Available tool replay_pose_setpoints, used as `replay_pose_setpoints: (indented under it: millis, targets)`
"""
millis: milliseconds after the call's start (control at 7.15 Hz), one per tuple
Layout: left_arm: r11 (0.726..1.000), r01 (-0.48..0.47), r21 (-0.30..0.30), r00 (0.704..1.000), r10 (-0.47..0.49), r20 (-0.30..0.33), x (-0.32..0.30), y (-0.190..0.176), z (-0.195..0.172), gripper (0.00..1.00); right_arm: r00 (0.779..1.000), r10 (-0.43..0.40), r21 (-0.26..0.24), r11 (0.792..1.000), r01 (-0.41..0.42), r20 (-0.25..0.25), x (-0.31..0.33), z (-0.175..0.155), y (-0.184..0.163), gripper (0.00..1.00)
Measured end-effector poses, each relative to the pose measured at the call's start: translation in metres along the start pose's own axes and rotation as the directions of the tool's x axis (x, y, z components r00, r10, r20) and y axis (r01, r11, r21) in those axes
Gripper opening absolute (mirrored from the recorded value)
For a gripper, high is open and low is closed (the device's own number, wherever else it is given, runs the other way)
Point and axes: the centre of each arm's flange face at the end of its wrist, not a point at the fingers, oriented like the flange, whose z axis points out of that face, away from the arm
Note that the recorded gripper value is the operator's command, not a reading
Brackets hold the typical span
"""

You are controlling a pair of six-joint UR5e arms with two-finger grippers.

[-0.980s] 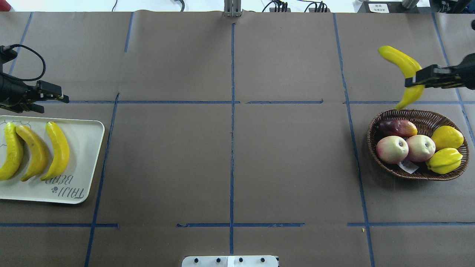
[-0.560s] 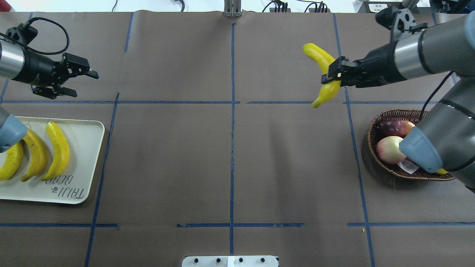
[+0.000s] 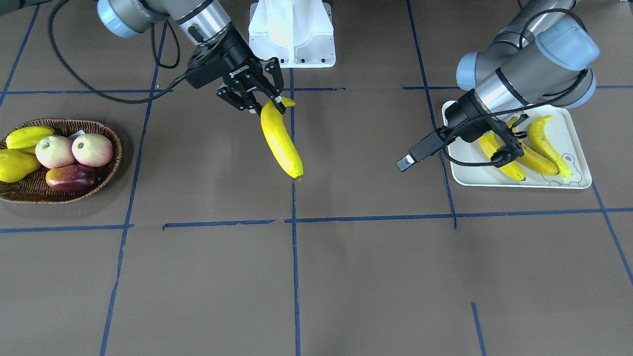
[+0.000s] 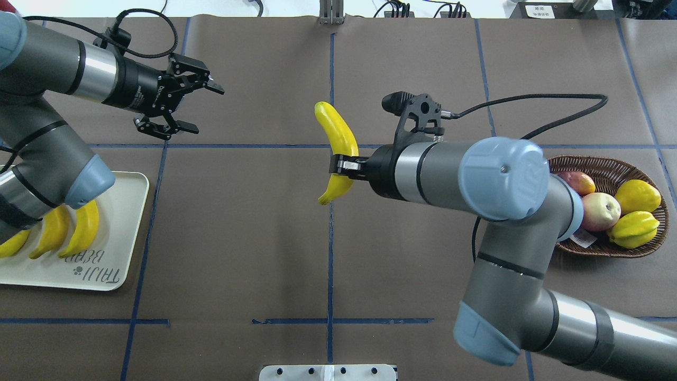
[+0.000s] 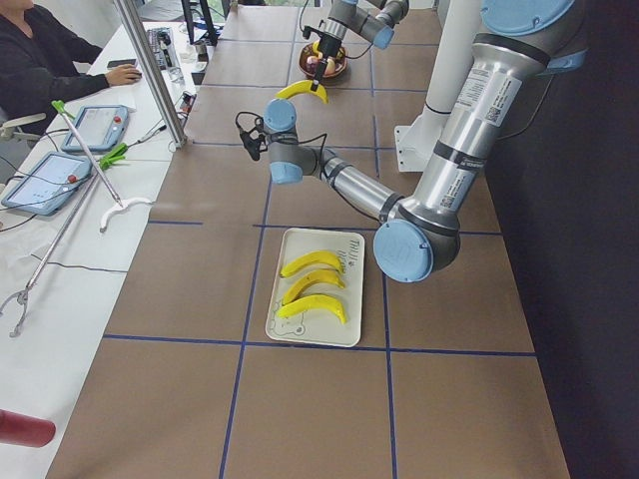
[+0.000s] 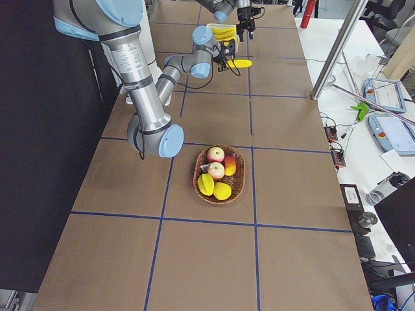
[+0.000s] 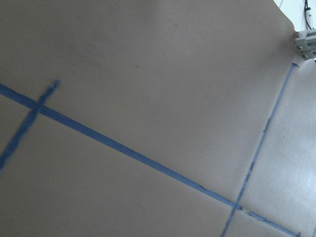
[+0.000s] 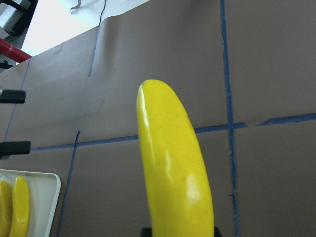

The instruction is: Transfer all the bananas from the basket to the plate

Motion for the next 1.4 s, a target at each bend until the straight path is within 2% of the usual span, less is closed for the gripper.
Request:
replay_pose_setpoints:
  millis: [140,420,700,840,980,1120,1259,1399]
  targets:
    - [0.999,0.048,-0.001,0.998,-0.048,-0.031,0.015,0.027,0.022,0.99,1.0,-0.008,0.035,0.999,0.008,0.005,-0.015,0.005,0.02,0.01]
    - [0.997,0.077,-0.031,0.995,-0.079,-0.065,0.035,0.081,0.059,0.99,1.0,-0.013,0.06,0.998,0.013,0.01,-0.025,0.008,0.034,0.01]
    - [0.994,0.09,-0.062,0.993,-0.095,-0.075,0.046,0.105,0.07,0.96,1.0,-0.014,0.062,0.998,0.013,0.01,-0.027,0.009,0.037,0.01]
    - [0.993,0.089,-0.076,0.993,-0.094,-0.075,0.046,0.113,0.073,0.89,1.0,-0.014,0.062,0.998,0.013,0.01,-0.027,0.009,0.037,0.01]
    - [0.992,0.083,-0.089,0.993,-0.09,-0.074,0.045,0.121,0.076,0.22,1.0,-0.014,0.062,0.998,0.014,0.01,-0.027,0.009,0.037,0.01]
    - [0.992,0.076,-0.101,0.994,-0.083,-0.074,0.044,0.128,0.077,0.0,1.0,-0.014,0.062,0.998,0.013,0.011,-0.027,0.008,0.037,0.01]
    - [0.992,0.064,-0.107,0.994,-0.073,-0.077,0.044,0.131,0.077,0.0,1.0,-0.014,0.062,0.998,0.014,0.011,-0.027,0.008,0.037,0.03]
    - [0.993,0.051,-0.11,0.995,-0.06,-0.08,0.044,0.133,0.076,0.0,1.0,-0.015,0.061,0.998,0.014,0.012,-0.027,0.008,0.037,0.74]
